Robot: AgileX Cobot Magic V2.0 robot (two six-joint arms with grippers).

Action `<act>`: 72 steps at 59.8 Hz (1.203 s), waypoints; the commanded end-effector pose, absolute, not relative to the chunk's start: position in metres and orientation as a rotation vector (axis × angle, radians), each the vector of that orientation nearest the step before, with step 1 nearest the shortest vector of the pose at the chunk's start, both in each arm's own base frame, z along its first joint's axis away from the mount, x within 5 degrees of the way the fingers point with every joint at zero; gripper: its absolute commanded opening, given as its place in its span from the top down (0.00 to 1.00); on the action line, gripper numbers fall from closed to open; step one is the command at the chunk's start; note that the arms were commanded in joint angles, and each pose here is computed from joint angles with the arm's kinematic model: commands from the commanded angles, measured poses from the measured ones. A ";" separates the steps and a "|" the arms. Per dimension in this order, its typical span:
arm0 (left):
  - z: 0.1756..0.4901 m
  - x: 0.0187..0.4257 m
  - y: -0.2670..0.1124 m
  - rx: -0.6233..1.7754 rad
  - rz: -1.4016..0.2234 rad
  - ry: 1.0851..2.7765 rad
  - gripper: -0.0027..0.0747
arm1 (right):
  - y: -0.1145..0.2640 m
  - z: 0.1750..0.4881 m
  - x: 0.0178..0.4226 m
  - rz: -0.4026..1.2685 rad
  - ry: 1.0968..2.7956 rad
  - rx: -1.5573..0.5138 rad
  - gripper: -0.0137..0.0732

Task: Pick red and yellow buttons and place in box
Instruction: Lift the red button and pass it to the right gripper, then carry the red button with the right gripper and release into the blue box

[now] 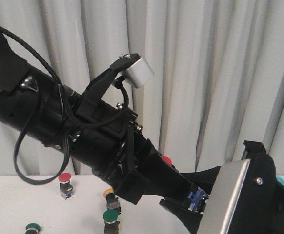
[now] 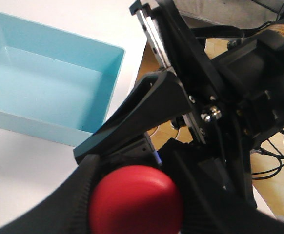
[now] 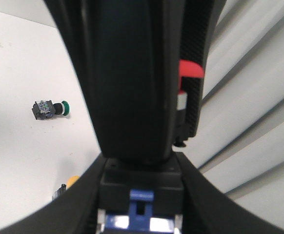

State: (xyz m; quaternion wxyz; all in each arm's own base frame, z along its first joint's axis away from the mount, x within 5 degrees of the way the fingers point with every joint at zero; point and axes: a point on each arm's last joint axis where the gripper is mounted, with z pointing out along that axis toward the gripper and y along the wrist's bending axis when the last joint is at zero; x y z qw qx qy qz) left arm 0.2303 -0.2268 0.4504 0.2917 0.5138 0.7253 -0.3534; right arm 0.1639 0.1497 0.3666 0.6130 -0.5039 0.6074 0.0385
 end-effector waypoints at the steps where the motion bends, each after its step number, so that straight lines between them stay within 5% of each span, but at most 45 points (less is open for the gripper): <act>1: 0.476 0.214 -0.222 1.333 -1.006 1.836 0.92 | 0.148 0.389 0.164 0.074 1.290 -1.072 0.85; 11: 0.477 0.216 -0.223 1.304 -1.000 1.822 0.78 | 0.148 0.389 0.164 0.074 1.290 -1.072 0.85; 27: 0.481 0.220 -0.224 1.244 -0.990 1.796 0.36 | 0.148 0.389 0.164 0.075 1.291 -1.071 0.84; 36: 0.485 0.220 -0.223 1.211 -0.988 1.780 0.23 | 0.148 0.389 0.164 0.082 1.300 -1.068 0.84; 44: 0.499 0.217 -0.217 1.190 -0.932 1.727 0.23 | 0.148 0.389 0.164 0.082 1.303 -1.071 0.84; 57: 0.552 0.204 -0.180 1.100 -0.601 1.606 0.31 | 0.145 0.390 0.167 0.083 1.310 -1.030 0.83; 72: 0.589 0.183 -0.117 0.736 -0.220 1.672 0.48 | 0.088 0.401 0.203 0.032 1.432 -0.582 0.82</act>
